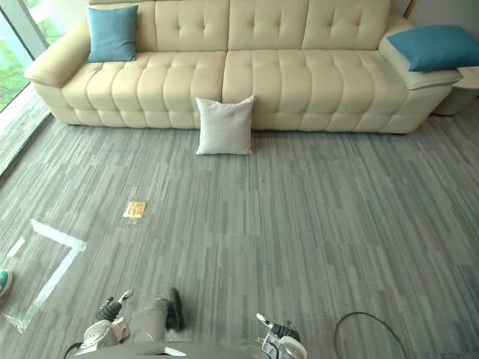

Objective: Pick up cushions and gather them together orderly.

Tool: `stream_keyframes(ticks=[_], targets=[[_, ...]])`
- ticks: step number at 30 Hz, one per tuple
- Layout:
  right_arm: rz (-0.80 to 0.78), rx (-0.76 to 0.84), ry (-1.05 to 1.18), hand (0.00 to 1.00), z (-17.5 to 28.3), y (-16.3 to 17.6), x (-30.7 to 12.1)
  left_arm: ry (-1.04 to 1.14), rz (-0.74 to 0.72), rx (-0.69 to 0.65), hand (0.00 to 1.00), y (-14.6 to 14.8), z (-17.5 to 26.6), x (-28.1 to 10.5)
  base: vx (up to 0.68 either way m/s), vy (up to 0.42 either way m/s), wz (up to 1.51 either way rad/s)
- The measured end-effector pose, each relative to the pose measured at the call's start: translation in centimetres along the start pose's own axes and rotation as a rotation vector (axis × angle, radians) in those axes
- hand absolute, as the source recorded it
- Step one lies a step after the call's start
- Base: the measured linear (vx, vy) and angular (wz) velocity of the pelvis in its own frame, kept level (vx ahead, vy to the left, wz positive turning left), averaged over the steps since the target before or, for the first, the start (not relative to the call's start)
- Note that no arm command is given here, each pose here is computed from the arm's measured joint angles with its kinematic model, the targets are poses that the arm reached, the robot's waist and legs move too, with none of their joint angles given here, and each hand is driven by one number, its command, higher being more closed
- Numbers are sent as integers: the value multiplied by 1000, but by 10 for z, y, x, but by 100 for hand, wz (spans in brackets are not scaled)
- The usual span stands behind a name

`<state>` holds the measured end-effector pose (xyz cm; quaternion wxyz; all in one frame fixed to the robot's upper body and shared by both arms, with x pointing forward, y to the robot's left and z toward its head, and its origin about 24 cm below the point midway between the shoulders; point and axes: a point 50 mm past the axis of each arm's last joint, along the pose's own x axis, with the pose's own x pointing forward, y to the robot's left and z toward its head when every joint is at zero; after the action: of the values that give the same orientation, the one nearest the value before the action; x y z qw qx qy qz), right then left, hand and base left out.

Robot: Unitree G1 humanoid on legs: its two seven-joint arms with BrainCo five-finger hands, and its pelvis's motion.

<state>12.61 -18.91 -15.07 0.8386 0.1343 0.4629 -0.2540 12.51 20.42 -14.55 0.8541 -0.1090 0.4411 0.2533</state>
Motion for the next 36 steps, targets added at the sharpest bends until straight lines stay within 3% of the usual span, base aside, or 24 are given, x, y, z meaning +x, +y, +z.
stream_keyframes(ticks=[8,14,21,28,36], targets=[[-8,13,0,0,2,-2,2,54,22,88,0,13,-10,0,388,176,-22],[17,-27,-81,0,16,0,1,106,17,79,0,11,-23,-2,292,-41,-19],[-27,-14,-126,0,31,-20,4,131,-37,124,0,-12,-25,-2,548,-226,26],[12,-13,-183,0,43,-6,1,78,-114,132,0,-41,-16,-4,493,-231,25],[16,-46,-163,0,33,-8,0,2,-113,104,0,-42,1,-3,357,11,-17]])
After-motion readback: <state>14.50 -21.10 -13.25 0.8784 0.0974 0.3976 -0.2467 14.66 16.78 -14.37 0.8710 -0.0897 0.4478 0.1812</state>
